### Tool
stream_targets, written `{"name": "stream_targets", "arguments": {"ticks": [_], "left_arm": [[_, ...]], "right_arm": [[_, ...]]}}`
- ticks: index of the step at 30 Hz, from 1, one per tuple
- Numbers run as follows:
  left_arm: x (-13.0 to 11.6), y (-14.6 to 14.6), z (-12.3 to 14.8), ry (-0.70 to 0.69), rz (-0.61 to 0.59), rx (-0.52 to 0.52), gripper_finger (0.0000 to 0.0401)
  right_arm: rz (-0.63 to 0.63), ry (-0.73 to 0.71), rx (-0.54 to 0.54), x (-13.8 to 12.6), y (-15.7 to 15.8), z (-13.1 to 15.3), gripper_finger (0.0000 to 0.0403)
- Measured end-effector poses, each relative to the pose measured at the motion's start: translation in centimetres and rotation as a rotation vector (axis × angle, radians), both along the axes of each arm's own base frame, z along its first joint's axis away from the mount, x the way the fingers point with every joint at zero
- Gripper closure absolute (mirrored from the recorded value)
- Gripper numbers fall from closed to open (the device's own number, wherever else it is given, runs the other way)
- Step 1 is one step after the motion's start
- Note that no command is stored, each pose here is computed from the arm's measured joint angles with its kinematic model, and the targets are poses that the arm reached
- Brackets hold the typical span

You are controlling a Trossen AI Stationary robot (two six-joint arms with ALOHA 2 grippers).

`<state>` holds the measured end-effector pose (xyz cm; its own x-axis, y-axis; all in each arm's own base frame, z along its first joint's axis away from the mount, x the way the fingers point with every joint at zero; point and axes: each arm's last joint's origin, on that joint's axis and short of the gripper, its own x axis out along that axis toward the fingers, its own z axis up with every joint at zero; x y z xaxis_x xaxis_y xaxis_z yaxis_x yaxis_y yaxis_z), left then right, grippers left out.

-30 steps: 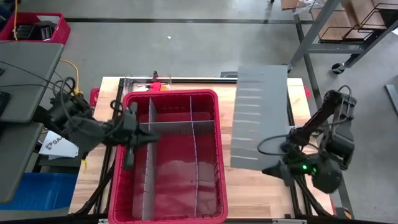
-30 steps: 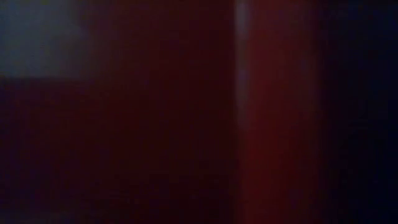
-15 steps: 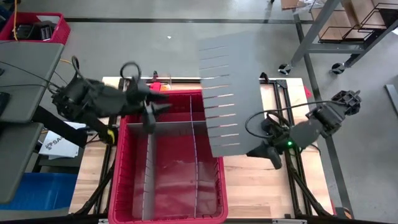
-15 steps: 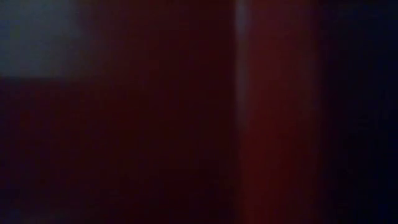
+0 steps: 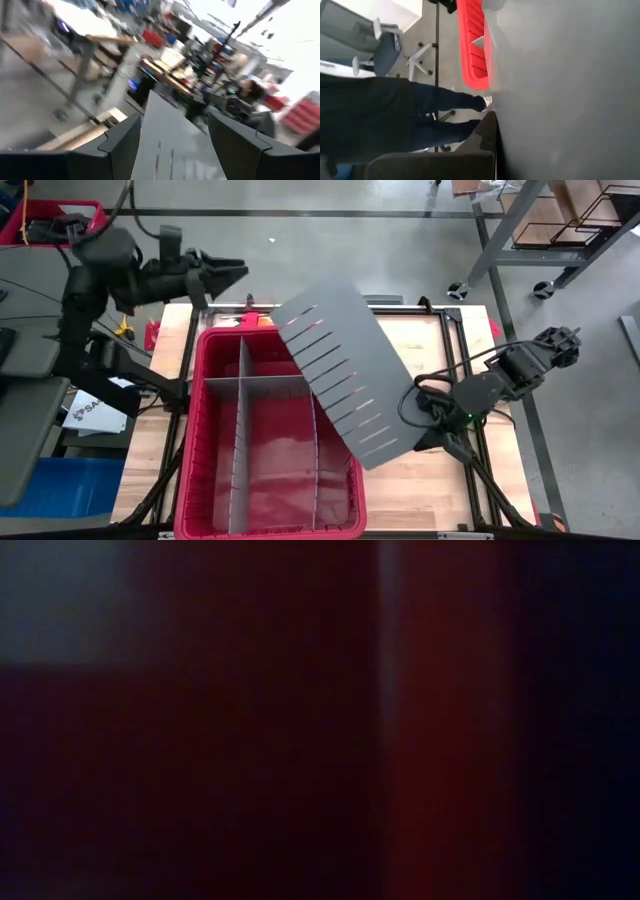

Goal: Sort blocks
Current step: Assemble the bin divider into the red bin

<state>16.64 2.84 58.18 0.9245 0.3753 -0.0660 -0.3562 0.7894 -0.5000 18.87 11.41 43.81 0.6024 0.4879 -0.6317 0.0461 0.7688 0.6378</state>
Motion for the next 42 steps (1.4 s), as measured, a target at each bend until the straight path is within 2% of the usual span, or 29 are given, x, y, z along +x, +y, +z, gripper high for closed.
{"name": "stream_targets", "arguments": {"ticks": [4, 7, 10, 13, 20, 27, 33, 36, 38, 40, 42], "left_arm": [[1.2, 1.6, -1.2, 0.051, -0.104, -0.179, 0.0172], [3.0, 2.7, -2.3, 0.107, -0.236, -0.32, 0.0172], [4.5, 3.5, -3.1, 0.139, -0.378, -0.414, 0.0172], [5.3, 4.1, -3.5, 0.159, -0.459, -0.46, 0.0172], [5.9, 5.2, -5.1, 0.271, -0.455, -0.522, 0.0172], [7.2, 5.6, -5.2, 0.238, -0.561, -0.566, 0.0172], [8.3, 5.2, -5.7, 0.264, -0.664, -0.603, 0.0175], [8.8, 4.8, -5.9, 0.275, -0.73, -0.595, 0.0195], [9.0, 4.6, -6.0, 0.281, -0.771, -0.592, 0.0223], [9.4, 4.5, -6.2, 0.288, -0.799, -0.577, 0.0267], [9.7, 4.5, -6.3, 0.291, -0.813, -0.548, 0.0328]], "right_arm": [[0.067, -0.021, 0.005, 1.0, 0.7, -0.3, 0.0403], [0.114, -0.027, -0.002, 1.7, 1.3, -0.6, 0.0403], [0.148, -0.017, 0.013, 2.2, 1.7, -0.9, 0.0403], [0.155, -0.03, 0.031, 2.3, 2.0, -0.8, 0.0403], [0.152, -0.088, 0.046, 1.7, 2.0, 0.9, 0.0403], [0.135, -0.068, 0.011, 1.5, 1.7, 1.0, 0.0403], [0.135, -0.067, 0.009, 1.5, 1.7, 1.0, 0.0403], [0.137, -0.066, 0.009, 1.5, 1.7, 0.9, 0.0403], [0.137, -0.063, 0.008, 1.5, 1.7, 0.9, 0.0403], [0.138, -0.061, 0.009, 1.5, 1.7, 0.9, 0.0403], [0.144, -0.053, 0.013, 1.4, 1.7, 0.9, 0.0403]]}}
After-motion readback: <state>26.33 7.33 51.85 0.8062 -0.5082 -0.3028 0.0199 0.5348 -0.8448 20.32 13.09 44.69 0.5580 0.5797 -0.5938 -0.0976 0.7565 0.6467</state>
